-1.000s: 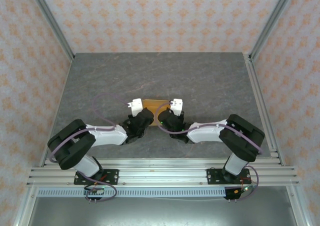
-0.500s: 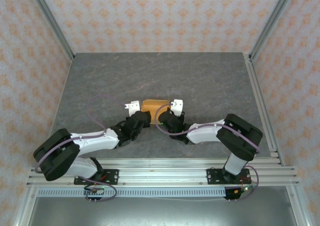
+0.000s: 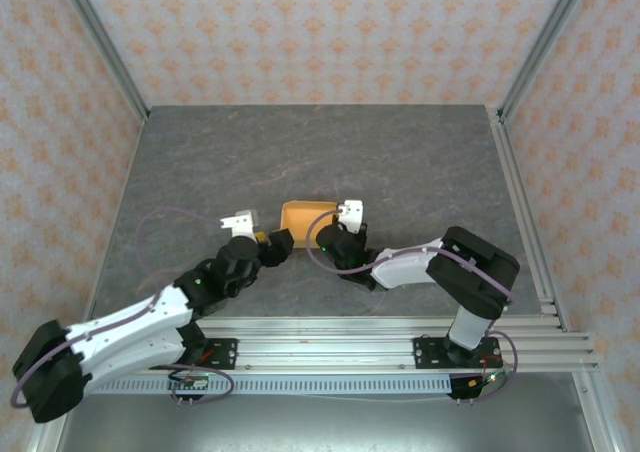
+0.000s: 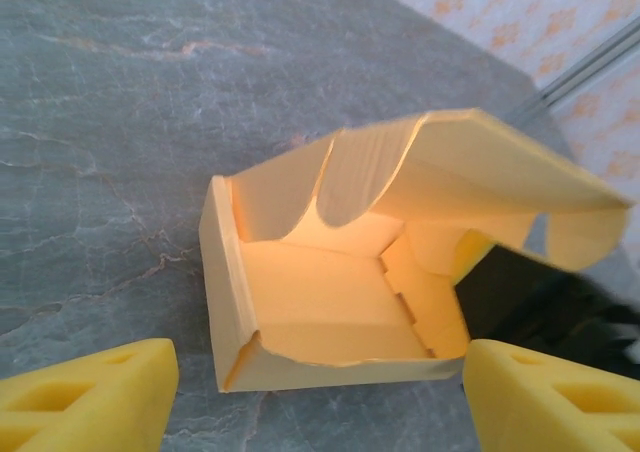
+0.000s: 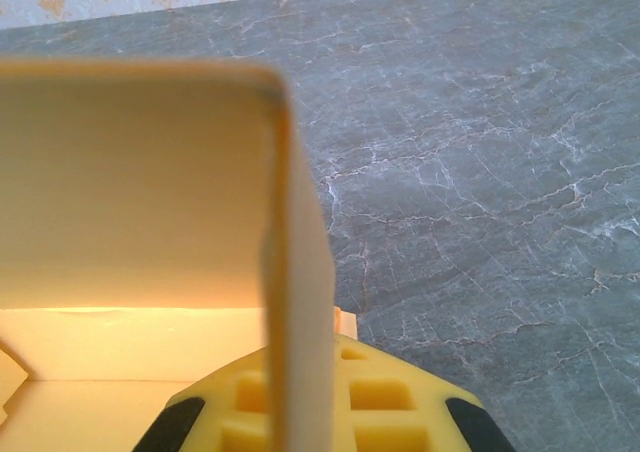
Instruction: Fold the paper box
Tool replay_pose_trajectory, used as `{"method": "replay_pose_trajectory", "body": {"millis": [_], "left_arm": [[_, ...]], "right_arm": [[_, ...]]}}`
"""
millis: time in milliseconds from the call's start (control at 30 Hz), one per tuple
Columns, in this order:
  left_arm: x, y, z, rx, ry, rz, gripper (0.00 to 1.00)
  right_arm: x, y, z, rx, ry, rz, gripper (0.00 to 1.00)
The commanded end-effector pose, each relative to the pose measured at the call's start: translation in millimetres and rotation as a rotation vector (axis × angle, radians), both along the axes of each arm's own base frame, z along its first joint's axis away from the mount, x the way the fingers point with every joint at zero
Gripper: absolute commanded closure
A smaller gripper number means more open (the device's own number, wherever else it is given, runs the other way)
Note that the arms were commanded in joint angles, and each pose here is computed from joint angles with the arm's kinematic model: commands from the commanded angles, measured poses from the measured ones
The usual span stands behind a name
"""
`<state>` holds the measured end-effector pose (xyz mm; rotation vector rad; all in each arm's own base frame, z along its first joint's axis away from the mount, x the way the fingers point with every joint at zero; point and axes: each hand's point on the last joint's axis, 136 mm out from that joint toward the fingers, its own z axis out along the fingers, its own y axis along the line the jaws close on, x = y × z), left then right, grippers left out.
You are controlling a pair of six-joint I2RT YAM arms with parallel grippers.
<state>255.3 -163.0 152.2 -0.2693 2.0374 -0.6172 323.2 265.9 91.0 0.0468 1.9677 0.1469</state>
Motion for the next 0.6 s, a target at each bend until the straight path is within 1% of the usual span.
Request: {"method": "replay_pose_trajectory", "body": {"millis": [0,133,200,267,333,433,500,567], "left_arm": [[-13.1,28.2,4.3,0.043,0.034,0.074,0.24],[-11.1,53.7,49.1,0.153,-0.010,0.146,0.24],[-2.0,53.0,68.9,0.195,-0.008,0.130,0.24],[12.0,44.2,81.9,0.214,0.021,0.078,0.24],[28.3,36.7,88.5,0.259,0.062,0.039,0.25],[54.8,24.8,94.7,0.379,0.101,-0.007,0.28],[70.9,10.9,91.9,0.442,0.146,-0.055,0.29],[83.8,-2.0,84.2,0.467,0.178,-0.094,0.34]], "right_arm": [[-17.8,-7.8,-45.7,-0.170,0.115,0.058,1.00],[-20.3,-4.4,-47.2,-0.189,0.110,0.076,1.00],[-21.5,-2.8,-48.1,-0.199,0.108,0.084,1.00],[-22.5,-1.2,-48.6,-0.207,0.104,0.093,1.00],[-23.5,0.4,-48.0,-0.215,0.098,0.099,1.00],[-25.6,3.1,-48.4,-0.223,0.092,0.114,1.00],[-27.7,5.4,-49.0,-0.231,0.089,0.125,1.00],[-30.6,7.5,-50.1,-0.239,0.085,0.134,1.00]]}}
